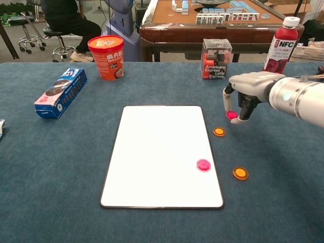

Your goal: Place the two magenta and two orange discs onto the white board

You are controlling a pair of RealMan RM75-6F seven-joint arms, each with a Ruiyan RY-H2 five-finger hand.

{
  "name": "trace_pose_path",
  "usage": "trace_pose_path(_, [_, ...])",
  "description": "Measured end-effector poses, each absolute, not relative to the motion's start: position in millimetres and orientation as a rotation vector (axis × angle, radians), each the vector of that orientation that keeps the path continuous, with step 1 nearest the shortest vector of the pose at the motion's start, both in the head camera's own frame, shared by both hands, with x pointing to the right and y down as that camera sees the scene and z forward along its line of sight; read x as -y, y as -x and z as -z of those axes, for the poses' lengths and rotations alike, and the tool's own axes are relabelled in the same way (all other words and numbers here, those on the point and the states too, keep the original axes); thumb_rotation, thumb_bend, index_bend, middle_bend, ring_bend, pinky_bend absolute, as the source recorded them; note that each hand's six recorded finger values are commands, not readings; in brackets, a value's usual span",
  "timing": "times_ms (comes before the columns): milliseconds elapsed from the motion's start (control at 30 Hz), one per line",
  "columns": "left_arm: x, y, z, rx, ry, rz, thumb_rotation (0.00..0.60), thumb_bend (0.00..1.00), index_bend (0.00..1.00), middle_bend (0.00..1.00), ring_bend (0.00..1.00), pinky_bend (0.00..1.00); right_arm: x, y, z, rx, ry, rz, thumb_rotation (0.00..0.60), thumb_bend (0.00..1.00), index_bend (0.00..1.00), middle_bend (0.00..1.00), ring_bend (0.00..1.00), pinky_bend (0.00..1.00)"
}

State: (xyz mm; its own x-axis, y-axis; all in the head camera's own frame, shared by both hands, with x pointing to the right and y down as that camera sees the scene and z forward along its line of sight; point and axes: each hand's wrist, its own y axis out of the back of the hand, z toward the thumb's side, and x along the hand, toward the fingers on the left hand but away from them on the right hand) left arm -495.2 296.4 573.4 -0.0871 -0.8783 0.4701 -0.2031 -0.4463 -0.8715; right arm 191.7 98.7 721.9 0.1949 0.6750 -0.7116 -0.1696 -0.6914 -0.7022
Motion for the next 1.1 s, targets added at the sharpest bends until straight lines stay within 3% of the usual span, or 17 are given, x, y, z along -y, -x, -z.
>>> trace_pose_path(600, [-292,493,-571,-1.181,1.634,1.568,0.6,0.47,0.27,0.43,0.51,0.66,-148,-130,-663,0.355,1.895,-1.261,0.6,0.26,0.53,1.0,1.0,1.0])
trace_pose_path(1100, [-292,497,-570,-1.196,1.626,1.573,0.6,0.47,0.27,0.43,0.51,0.66,-182,-106,-674,0.253,1.956,-1.204,0.6,0.26,0.53,1.0,1.0,1.0])
